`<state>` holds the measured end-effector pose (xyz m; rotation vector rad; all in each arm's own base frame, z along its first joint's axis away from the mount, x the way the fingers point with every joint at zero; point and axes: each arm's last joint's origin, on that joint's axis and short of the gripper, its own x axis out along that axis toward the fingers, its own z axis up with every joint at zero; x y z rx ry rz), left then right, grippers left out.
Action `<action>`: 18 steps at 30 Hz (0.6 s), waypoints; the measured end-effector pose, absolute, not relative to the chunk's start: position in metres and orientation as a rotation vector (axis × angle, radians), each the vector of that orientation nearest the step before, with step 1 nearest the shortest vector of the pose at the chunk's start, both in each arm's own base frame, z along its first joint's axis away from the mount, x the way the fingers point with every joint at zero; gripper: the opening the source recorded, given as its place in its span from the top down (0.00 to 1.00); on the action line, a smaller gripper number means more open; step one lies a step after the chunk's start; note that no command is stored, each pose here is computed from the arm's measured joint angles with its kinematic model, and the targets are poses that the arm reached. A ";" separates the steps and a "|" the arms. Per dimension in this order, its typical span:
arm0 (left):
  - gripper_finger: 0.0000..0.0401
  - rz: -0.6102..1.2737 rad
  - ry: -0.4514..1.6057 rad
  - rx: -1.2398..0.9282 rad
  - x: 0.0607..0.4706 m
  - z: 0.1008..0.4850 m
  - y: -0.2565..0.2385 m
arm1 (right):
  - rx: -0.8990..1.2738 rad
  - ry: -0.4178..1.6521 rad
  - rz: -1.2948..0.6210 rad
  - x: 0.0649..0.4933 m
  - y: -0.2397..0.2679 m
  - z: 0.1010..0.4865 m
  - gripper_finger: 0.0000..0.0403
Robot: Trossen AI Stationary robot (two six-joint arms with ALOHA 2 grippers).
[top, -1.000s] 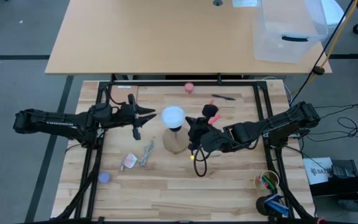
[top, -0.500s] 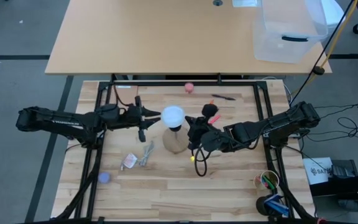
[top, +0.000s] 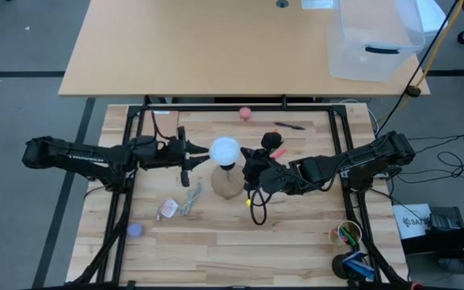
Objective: Screw lightbulb
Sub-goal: Remove the white lightbulb from the desk lamp
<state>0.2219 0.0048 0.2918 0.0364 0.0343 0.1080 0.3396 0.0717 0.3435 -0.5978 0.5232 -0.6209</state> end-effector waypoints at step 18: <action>0.78 0.119 0.083 0.041 0.231 0.283 -0.001 | -0.593 0.551 -0.663 0.344 0.049 0.343 1.00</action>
